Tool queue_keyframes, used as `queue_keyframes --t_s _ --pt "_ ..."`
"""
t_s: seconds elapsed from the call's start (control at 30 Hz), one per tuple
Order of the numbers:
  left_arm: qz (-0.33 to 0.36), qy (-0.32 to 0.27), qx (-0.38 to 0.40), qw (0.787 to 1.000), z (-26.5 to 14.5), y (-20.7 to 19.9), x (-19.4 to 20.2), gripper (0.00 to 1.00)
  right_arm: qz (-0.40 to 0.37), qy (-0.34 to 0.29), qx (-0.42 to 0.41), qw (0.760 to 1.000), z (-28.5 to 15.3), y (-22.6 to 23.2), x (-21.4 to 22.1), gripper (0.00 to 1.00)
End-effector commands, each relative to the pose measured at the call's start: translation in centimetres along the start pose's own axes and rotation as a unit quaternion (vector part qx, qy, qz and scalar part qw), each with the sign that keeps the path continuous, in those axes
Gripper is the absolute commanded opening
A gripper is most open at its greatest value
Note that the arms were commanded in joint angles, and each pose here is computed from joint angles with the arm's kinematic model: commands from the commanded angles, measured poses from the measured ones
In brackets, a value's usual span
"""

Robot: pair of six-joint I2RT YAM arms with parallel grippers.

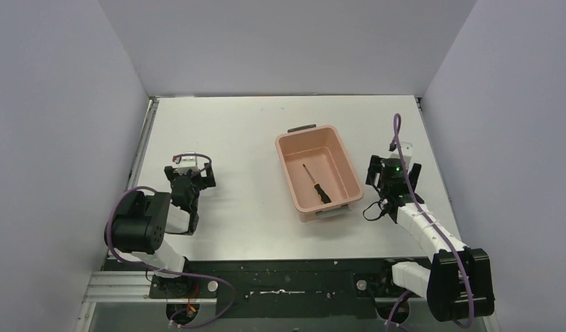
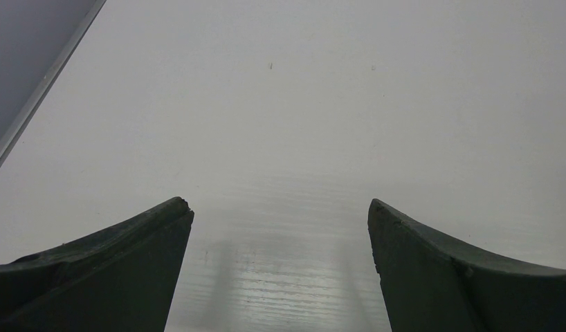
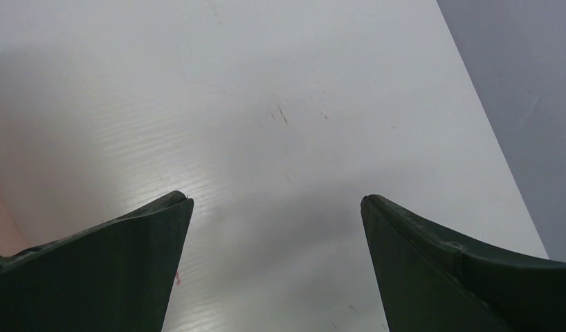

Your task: Put the screwdriver in the bin

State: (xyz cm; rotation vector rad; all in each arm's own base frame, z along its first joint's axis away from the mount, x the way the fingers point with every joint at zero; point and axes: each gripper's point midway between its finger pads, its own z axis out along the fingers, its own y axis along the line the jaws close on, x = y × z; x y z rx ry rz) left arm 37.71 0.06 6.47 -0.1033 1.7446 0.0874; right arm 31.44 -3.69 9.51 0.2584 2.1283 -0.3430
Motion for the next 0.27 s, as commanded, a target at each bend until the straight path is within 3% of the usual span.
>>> queue_keyframes --t_s 0.0,0.23 --pt "0.001 -0.016 0.003 1.000 0.15 -0.01 -0.92 0.97 0.048 -0.065 0.007 0.997 0.75 0.16 -2.94 1.00" --pt "0.001 -0.014 0.004 1.000 0.23 -0.05 -0.85 0.97 0.051 -0.077 0.011 0.996 0.32 -0.25 -3.15 1.00"
